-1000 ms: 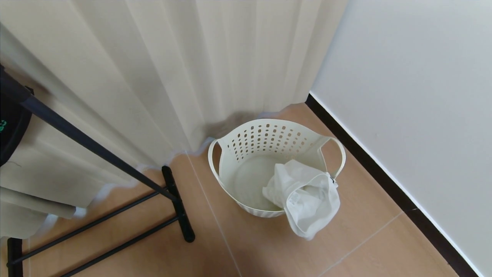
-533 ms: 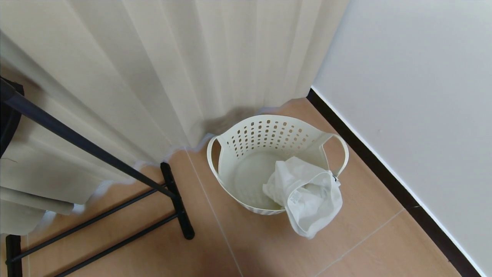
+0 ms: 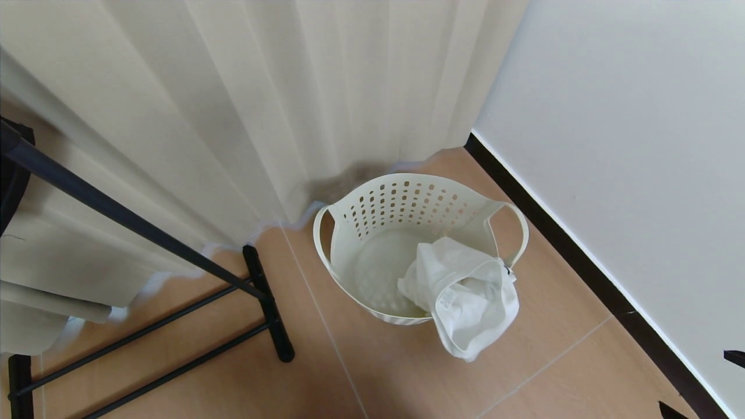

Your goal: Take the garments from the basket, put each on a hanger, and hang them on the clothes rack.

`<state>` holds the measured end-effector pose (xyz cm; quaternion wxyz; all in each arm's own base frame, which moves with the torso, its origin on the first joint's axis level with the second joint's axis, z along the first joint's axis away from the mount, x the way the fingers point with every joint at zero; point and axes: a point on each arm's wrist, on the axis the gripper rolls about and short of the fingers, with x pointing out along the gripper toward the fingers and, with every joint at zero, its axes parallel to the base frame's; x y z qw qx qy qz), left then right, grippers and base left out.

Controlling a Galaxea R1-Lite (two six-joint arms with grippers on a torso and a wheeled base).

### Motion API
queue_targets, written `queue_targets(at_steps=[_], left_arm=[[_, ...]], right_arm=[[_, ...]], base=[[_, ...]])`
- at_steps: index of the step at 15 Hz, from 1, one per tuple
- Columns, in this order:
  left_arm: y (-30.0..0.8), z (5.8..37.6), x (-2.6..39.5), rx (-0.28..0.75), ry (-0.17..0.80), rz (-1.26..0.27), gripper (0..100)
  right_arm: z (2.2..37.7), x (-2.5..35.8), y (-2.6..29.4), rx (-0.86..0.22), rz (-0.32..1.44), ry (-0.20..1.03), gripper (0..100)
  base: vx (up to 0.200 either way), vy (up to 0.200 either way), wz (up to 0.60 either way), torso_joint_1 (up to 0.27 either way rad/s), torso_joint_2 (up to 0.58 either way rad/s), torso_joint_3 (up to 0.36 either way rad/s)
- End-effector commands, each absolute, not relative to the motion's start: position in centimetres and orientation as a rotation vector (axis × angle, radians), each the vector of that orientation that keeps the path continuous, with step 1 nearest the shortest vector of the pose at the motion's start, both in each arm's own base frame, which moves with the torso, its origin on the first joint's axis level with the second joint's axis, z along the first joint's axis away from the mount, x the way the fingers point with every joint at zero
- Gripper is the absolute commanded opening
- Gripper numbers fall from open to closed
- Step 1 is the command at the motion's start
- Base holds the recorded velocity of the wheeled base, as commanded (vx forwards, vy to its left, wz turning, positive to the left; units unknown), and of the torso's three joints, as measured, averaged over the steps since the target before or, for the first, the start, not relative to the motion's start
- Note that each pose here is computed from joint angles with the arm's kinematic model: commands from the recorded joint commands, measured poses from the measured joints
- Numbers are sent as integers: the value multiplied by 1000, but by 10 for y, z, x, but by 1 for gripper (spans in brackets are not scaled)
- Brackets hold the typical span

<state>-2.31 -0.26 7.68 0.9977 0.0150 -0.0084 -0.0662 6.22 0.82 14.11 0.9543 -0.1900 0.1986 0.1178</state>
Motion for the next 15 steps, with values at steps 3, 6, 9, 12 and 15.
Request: queue_targets(at_steps=[3,6,9,12,15], left_arm=[[-3,77,-23,30,-16,-133,100],[-3,77,-23,30,-16,-133,100],[-3,77,-23,30,-16,-133,100],[-3,77,-23,30,-16,-133,100],[-3,77,-23,30,-16,-133,100]], right_arm=[[163,120,24,-534,365,487,100],[169,153,41,-668,486,491,100],[177,191,55,-828,617,441,100],[168,228,65,-876,706,455,100],[164,249,66,-852,806,419,100]], base=[[0,0,0,0,0,0],[0,0,0,0,0,0],[0,0,0,0,0,0],[0,0,0,0,0,0],[0,0,0,0,0,0]])
